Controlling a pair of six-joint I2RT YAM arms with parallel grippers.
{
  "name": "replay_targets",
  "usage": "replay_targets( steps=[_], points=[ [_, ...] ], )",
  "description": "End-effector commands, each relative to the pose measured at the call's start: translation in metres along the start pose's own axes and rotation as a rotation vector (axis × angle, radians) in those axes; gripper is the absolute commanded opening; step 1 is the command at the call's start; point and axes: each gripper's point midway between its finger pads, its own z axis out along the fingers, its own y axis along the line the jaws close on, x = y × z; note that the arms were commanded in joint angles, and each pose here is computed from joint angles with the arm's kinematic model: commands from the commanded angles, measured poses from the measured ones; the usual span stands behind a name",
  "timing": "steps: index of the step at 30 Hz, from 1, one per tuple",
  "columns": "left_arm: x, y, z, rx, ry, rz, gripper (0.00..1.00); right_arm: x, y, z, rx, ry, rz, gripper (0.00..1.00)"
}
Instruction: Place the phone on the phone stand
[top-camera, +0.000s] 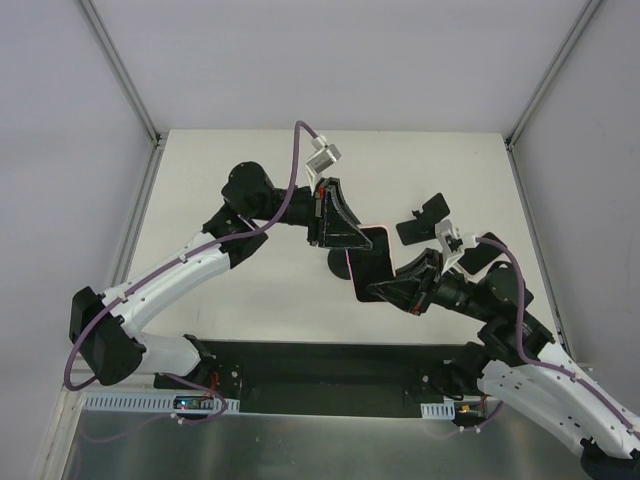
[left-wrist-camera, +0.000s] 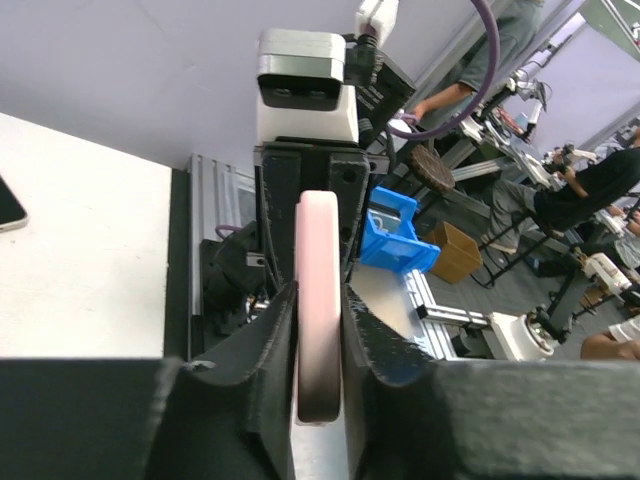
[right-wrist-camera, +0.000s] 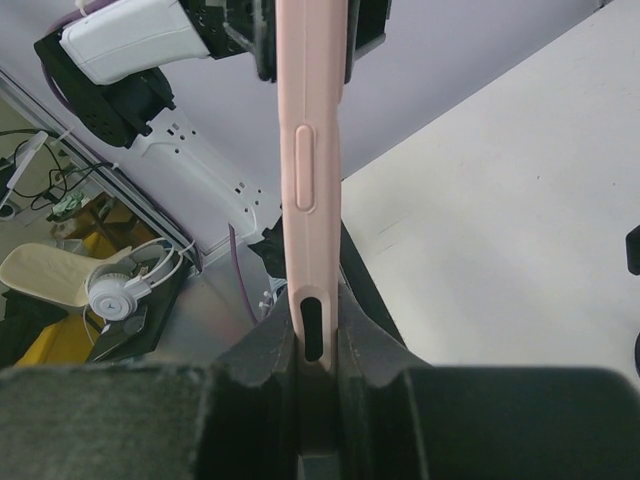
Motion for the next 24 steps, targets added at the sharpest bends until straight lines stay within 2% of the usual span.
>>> replay_targets(
  steps=[1, 4, 7, 9, 11, 12, 13, 14, 15, 17, 18, 19, 20, 21, 22, 23, 24],
  points=[
    [-0.006, -0.014, 0.004, 0.027, 0.012, 0.05, 0.14, -0.034, 0.017, -0.001, -0.044, -0.124, -0.059, 0.01],
    [-0.005, -0.012, 0.004, 0.012, 0.011, 0.051, 0.13, -0.036, 0.016, -0.002, -0.038, -0.133, -0.07, 0.01],
    [-0.002, -0.016, 0.006, 0.034, 0.033, 0.04, 0.27, -0.036, 0.016, -0.001, -0.037, -0.132, -0.072, 0.01],
    [-0.001, -0.021, 0.006, 0.054, 0.046, 0.046, 0.29, -0.035, 0.015, 0.0, -0.038, -0.128, -0.068, 0.01],
    [-0.001, -0.024, 0.008, 0.066, 0.054, 0.057, 0.17, -0.035, 0.015, -0.001, -0.038, -0.128, -0.07, 0.01],
    [0.0, -0.025, 0.009, 0.073, 0.06, 0.058, 0.04, -0.035, 0.014, -0.001, -0.033, -0.129, -0.071, 0.01],
    [0.001, -0.026, 0.01, 0.076, 0.062, 0.054, 0.0, -0.034, 0.013, -0.001, -0.031, -0.129, -0.073, 0.01],
    [0.001, -0.026, 0.011, 0.077, 0.062, 0.048, 0.0, -0.033, 0.012, 0.0, -0.026, -0.127, -0.074, 0.01],
    [0.002, -0.024, 0.011, 0.072, 0.063, 0.04, 0.0, -0.035, 0.01, 0.0, -0.015, -0.133, -0.073, 0.07],
    [-0.003, -0.019, 0.009, 0.005, 0.023, 0.072, 0.0, -0.033, 0.0, -0.001, 0.047, -0.11, -0.089, 0.33],
    [-0.007, -0.012, 0.007, -0.055, 0.003, 0.091, 0.0, -0.036, -0.015, -0.003, 0.134, -0.119, -0.091, 0.65],
    [-0.006, 0.012, -0.001, -0.231, -0.022, 0.036, 0.0, -0.035, -0.028, -0.006, 0.208, -0.105, -0.098, 0.81],
    [-0.023, 0.023, -0.009, -0.357, -0.061, 0.118, 0.0, -0.017, -0.05, -0.015, 0.33, -0.022, -0.093, 0.91],
    [-0.027, 0.039, -0.021, -0.485, -0.075, 0.121, 0.0, -0.024, -0.072, -0.025, 0.476, -0.03, -0.106, 0.99],
    [-0.012, 0.057, -0.041, -0.644, -0.03, 0.059, 0.0, -0.021, -0.089, -0.035, 0.582, -0.008, -0.116, 0.99],
    [-0.034, 0.072, -0.064, -0.834, -0.097, 0.126, 0.0, -0.002, -0.11, -0.054, 0.703, 0.094, -0.137, 1.0],
    [-0.032, 0.075, -0.074, -0.885, -0.08, 0.143, 0.0, -0.003, -0.133, -0.07, 0.862, 0.118, -0.172, 1.0]
  ],
)
